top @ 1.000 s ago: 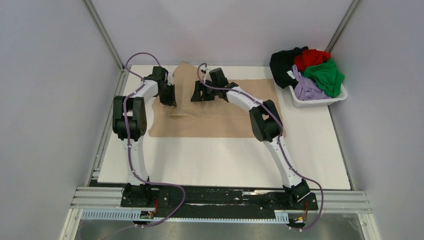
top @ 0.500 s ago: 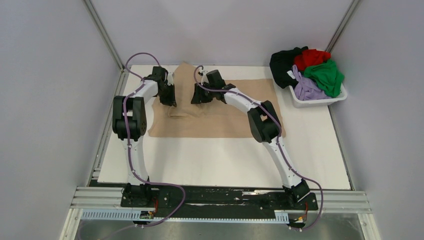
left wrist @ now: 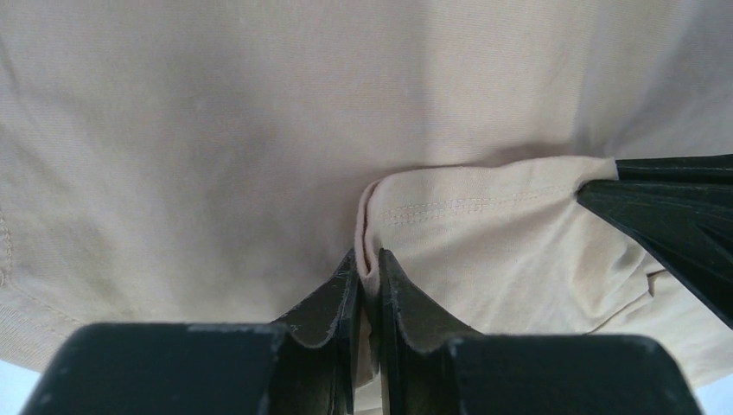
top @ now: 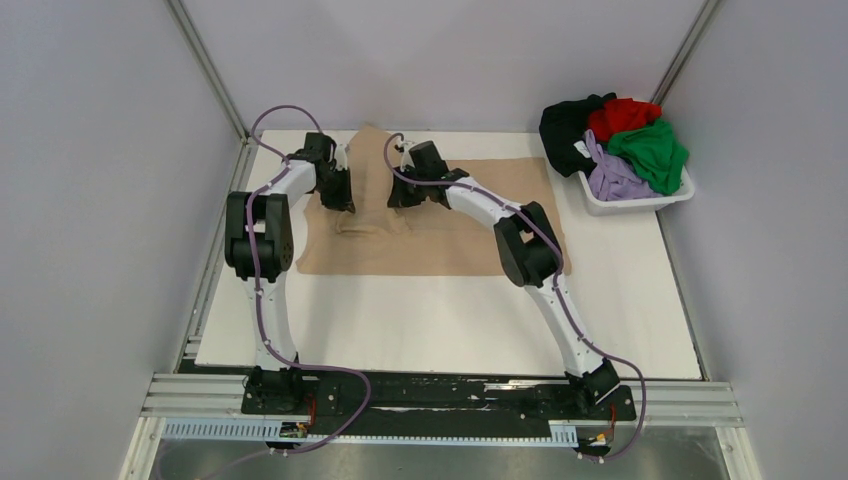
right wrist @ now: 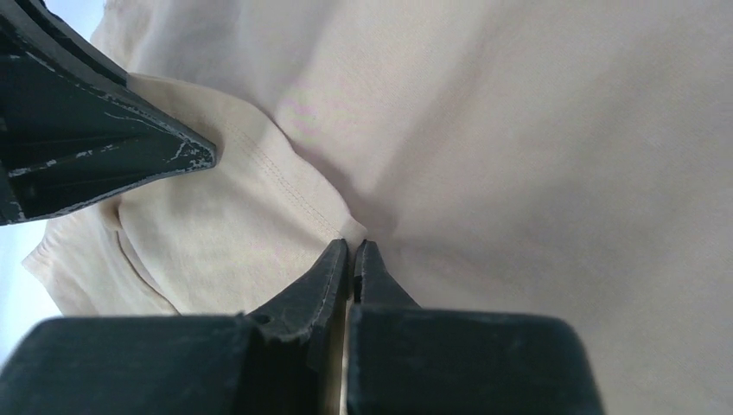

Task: Fold and stack the t-shirts
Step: Fold the flattened tshirt in 1/3 of the way

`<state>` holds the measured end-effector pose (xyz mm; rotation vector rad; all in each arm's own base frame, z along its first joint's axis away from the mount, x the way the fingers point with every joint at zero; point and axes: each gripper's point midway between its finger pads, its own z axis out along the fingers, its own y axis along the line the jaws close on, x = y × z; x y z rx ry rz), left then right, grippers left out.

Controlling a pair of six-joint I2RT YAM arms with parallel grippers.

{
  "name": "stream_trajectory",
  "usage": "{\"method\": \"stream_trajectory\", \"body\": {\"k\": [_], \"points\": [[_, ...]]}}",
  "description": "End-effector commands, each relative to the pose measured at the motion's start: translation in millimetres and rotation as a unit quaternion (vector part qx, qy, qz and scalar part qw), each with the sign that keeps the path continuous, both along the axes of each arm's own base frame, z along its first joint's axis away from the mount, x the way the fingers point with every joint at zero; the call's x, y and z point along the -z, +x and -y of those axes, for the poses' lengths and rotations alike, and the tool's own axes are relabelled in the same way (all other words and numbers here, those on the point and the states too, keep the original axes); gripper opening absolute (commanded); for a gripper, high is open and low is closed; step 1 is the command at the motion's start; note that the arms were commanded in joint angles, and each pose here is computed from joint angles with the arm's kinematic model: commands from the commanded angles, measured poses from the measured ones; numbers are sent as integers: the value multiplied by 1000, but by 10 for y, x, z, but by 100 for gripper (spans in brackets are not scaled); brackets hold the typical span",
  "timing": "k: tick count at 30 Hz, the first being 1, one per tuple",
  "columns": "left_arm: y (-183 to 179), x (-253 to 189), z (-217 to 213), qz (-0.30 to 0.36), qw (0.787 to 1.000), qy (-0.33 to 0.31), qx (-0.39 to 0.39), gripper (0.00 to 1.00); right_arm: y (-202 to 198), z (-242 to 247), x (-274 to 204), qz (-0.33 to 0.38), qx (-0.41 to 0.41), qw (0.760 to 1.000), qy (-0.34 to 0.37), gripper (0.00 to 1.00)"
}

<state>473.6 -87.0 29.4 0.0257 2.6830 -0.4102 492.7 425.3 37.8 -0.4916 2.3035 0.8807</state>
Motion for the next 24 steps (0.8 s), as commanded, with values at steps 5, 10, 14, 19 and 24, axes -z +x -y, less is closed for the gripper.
{"method": "stream_trajectory", "body": {"k": [5,10,14,19,24], "points": [[172,-479,11,76,997,-11,12,20,101,92,-889,89,29,996,12,0],[240,-528,77,93,995,-26,25,22,93,206,-861,94,50,994,-3,0],[331,-514,83,106,994,-26,27,22,108,239,-835,95,60,994,-10,0],[486,-498,50,120,992,-14,27,27,168,261,-806,95,79,992,-12,0],[584,-396,-23,122,992,6,12,37,221,288,-743,97,92,991,-21,2]]}}
